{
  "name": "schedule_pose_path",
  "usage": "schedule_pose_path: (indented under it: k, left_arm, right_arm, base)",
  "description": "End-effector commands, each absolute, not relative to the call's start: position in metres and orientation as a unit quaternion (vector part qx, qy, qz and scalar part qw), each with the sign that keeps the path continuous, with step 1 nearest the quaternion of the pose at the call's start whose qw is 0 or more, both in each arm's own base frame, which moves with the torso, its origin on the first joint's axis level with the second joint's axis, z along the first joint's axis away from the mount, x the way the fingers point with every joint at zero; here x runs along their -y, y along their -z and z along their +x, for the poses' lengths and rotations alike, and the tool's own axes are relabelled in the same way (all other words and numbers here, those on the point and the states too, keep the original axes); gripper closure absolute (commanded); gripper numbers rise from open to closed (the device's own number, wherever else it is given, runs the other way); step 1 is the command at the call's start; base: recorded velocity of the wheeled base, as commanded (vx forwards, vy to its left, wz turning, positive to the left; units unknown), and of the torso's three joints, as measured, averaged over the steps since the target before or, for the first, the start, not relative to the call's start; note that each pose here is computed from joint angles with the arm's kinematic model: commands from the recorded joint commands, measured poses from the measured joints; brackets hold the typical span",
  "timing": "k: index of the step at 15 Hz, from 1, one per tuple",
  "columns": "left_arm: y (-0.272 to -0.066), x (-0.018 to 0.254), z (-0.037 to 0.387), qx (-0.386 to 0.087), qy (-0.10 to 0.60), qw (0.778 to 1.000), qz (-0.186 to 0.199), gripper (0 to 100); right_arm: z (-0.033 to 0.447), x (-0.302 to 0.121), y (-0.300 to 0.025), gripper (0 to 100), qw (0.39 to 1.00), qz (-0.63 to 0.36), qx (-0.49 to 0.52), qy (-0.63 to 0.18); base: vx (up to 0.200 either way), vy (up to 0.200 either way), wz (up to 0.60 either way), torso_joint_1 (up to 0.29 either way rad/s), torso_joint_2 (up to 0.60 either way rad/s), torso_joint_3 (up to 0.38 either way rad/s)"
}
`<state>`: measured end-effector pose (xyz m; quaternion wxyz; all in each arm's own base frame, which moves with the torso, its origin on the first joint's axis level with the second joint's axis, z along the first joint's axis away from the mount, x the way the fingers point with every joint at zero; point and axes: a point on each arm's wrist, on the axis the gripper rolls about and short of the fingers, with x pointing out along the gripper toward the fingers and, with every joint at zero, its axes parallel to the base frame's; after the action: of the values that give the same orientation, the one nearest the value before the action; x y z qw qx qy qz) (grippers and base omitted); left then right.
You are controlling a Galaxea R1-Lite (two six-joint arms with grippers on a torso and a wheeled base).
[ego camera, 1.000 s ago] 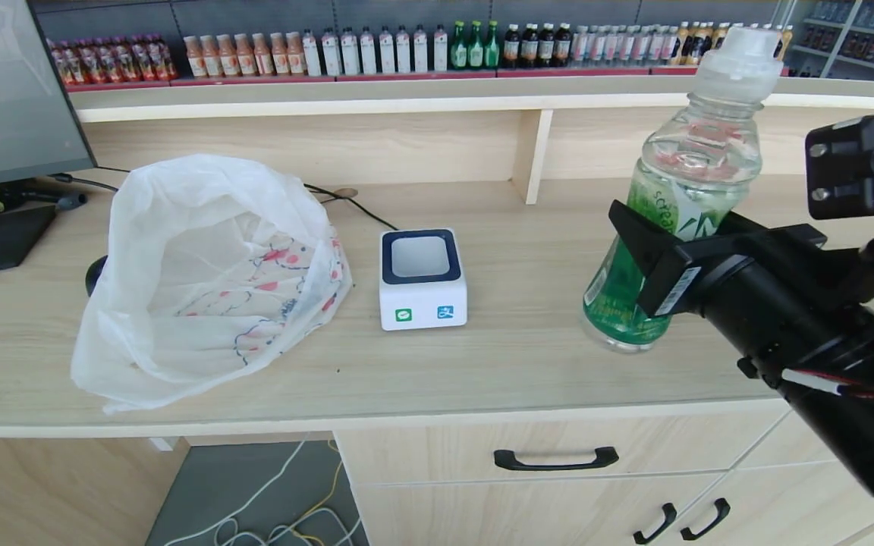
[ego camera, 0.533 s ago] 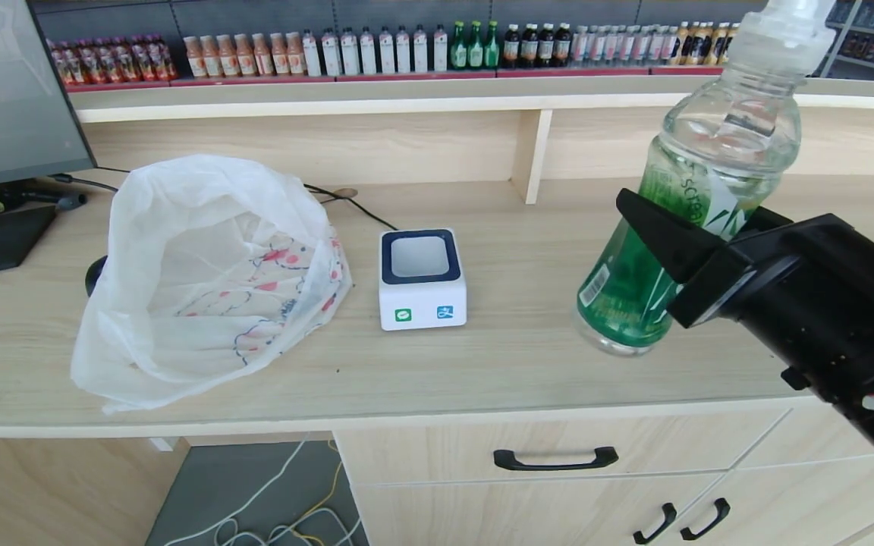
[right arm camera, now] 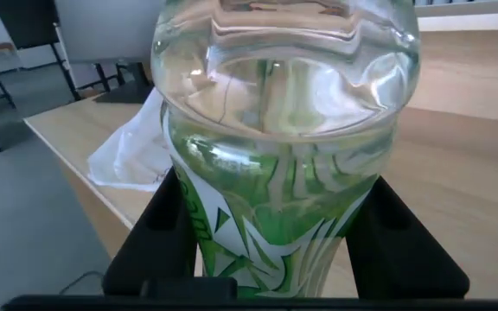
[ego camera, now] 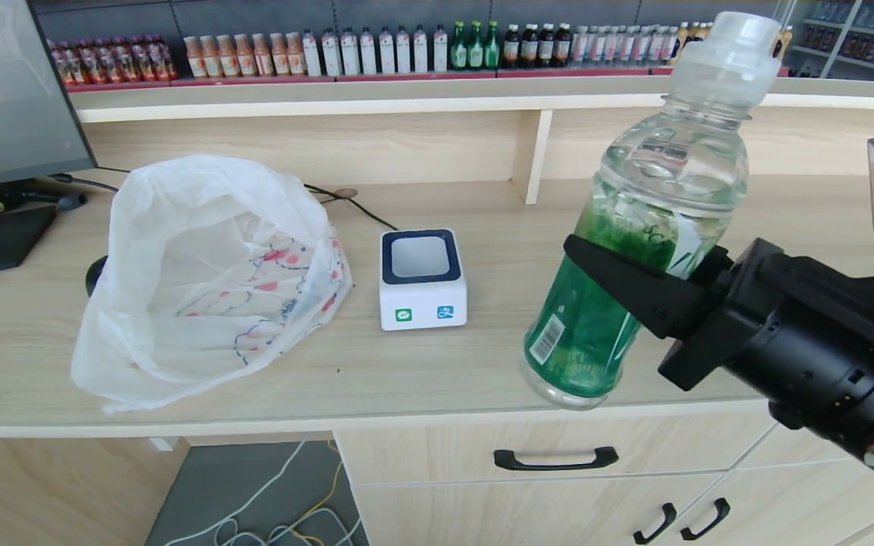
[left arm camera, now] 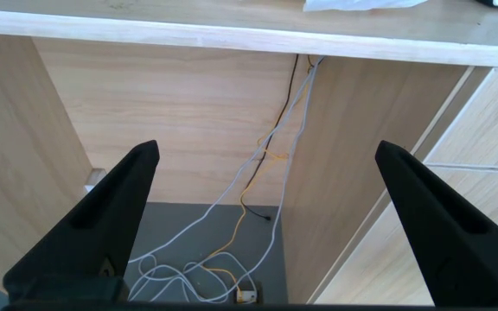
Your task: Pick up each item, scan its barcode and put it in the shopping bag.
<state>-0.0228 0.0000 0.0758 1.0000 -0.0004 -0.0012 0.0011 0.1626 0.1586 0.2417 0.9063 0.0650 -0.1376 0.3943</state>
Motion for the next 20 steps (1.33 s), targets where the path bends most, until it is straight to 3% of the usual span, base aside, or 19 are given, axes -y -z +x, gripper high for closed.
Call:
schedule_pose_path:
  k: [1, 10, 15, 20]
  left_arm:
    - [-0.076, 0.000, -0.023, 0.002, -0.002, 1.000, -0.001, 0]
    - [-0.076, 0.000, -0.023, 0.002, -0.002, 1.000, -0.001, 0]
    - [-0.076, 0.000, -0.023, 0.002, -0.002, 1.000, -0.001, 0]
    - [-0.076, 0.000, -0.023, 0.002, -0.002, 1.000, -0.001, 0]
  right_arm:
    - [0.166, -0.162, -0.238, 100, 0.886, 0.075, 0.123, -0.441]
    - [0.163, -0.169, -0.239, 100, 0.782, 0.138, 0.057, -0.605]
    - [0.176, -0.176, -0.254, 100, 0.753, 0.210, 0.020, -0.623]
    - [0.187, -0.175, -0.253, 100, 0.707, 0.188, -0.007, -0.682]
  base:
    - [0.000, 0.000, 0.00, 0.000, 0.00, 0.000]
    - [0.000, 0.000, 0.00, 0.000, 0.00, 0.000]
    - [0.000, 0.000, 0.00, 0.000, 0.00, 0.000]
    - [0.000, 0.000, 0.00, 0.000, 0.00, 0.000]
